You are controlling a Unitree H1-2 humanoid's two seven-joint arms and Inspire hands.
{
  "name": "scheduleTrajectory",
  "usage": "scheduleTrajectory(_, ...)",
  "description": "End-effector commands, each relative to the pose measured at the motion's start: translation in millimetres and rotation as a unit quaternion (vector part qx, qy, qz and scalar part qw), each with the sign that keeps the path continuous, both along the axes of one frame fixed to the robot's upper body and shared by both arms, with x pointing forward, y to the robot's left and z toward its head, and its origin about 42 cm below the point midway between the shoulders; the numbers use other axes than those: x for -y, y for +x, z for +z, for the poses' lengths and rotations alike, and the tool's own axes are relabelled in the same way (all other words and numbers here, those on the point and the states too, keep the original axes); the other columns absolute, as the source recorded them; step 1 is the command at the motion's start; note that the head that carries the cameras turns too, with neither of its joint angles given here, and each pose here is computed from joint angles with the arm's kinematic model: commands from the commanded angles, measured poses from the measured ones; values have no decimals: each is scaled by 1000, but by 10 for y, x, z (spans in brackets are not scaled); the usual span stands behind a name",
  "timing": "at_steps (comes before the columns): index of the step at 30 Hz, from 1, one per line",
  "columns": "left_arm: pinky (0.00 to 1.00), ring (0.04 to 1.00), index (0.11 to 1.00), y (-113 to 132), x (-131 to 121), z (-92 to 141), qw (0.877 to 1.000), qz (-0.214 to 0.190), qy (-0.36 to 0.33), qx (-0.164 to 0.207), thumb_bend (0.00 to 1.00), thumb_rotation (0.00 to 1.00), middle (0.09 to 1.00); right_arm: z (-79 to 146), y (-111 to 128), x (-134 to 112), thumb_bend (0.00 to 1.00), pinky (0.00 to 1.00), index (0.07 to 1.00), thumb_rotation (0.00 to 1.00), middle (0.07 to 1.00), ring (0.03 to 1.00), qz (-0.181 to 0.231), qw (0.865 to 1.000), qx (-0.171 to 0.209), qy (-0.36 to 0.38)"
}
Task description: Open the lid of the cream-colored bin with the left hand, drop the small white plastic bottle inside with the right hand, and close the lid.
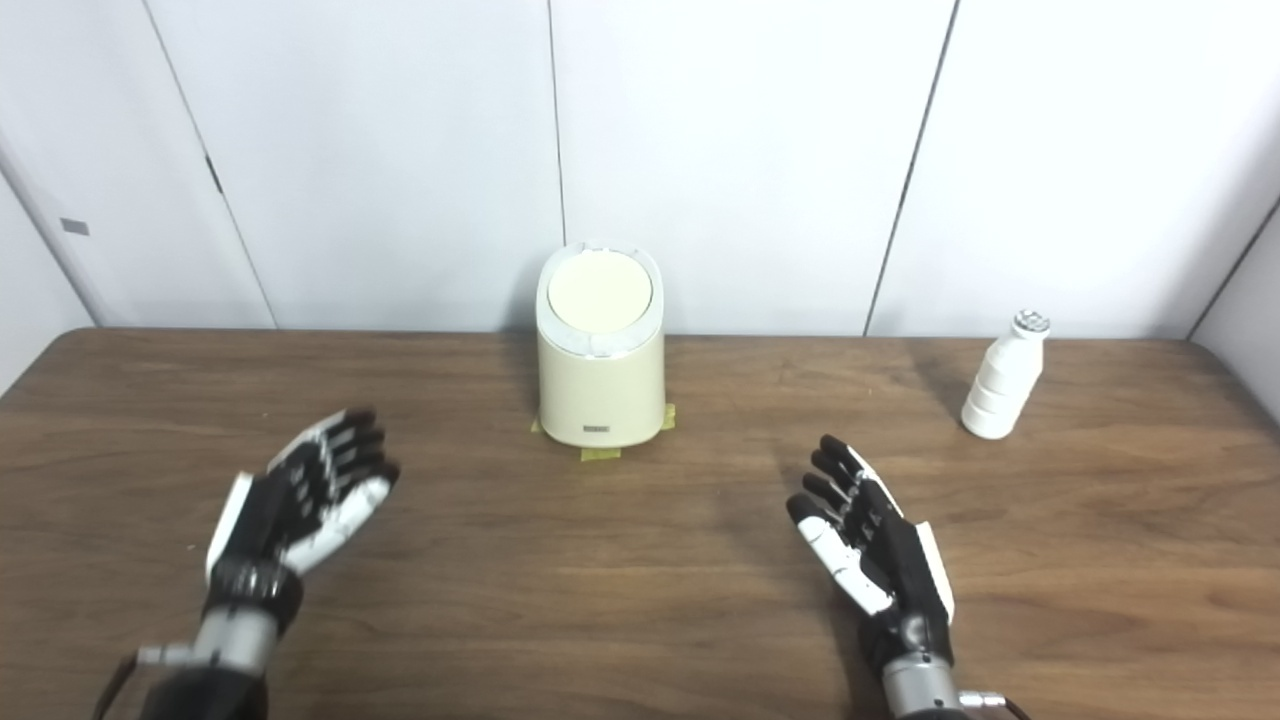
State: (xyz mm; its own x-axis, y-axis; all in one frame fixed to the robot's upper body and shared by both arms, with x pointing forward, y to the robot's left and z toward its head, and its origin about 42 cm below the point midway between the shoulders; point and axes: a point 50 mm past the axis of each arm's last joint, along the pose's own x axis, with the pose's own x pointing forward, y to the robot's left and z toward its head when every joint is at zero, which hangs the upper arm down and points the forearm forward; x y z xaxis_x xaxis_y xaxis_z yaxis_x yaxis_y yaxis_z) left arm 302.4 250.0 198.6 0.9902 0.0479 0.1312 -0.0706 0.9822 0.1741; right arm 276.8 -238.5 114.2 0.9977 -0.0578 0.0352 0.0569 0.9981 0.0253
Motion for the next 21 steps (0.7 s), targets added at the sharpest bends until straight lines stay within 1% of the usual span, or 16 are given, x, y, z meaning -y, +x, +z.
scheduleTrajectory(1,798,812,842,176,91,362,998,-21,-7,56,700,223,824,121,50,-32,499,763,858,402,872,843,7,1000,30,4)
scheduleTrajectory(3,777,805,846,280,143,484,997,-36,-16,71,703,200,822,123,51,-42,491,763,859,380,873,844,7,1000,30,4)
scheduleTrajectory(5,747,801,854,355,179,573,996,-43,-7,80,705,187,827,127,49,-52,487,765,857,365,873,845,7,1000,30,2)
scheduleTrajectory(6,740,800,855,408,206,645,995,-46,17,82,706,188,827,130,47,-57,485,766,857,363,873,845,7,1000,30,-1)
scheduleTrajectory(7,747,801,864,451,227,708,995,-48,38,85,715,237,830,132,45,-61,478,764,859,360,872,844,7,1000,30,-2)
scheduleTrajectory(9,755,802,870,517,257,807,993,-51,62,85,722,271,832,133,45,-68,470,761,860,353,871,843,7,1000,30,-3)
scheduleTrajectory(12,782,810,883,671,313,976,991,-65,77,83,749,254,838,130,51,-71,478,761,860,345,872,842,6,1000,30,1)
scheduleTrajectory(16,748,823,912,983,388,1151,985,-82,130,79,826,276,854,124,52,-64,506,763,864,356,871,843,7,999,31,-5)
scheduleTrajectory(18,752,831,917,1106,437,1224,981,-90,153,77,833,254,859,120,52,-59,508,760,863,366,871,842,7,999,32,-9)
scheduleTrajectory(21,786,852,933,1262,526,1348,975,-104,180,73,844,217,883,122,49,-59,512,755,864,375,871,842,6,999,32,-8)
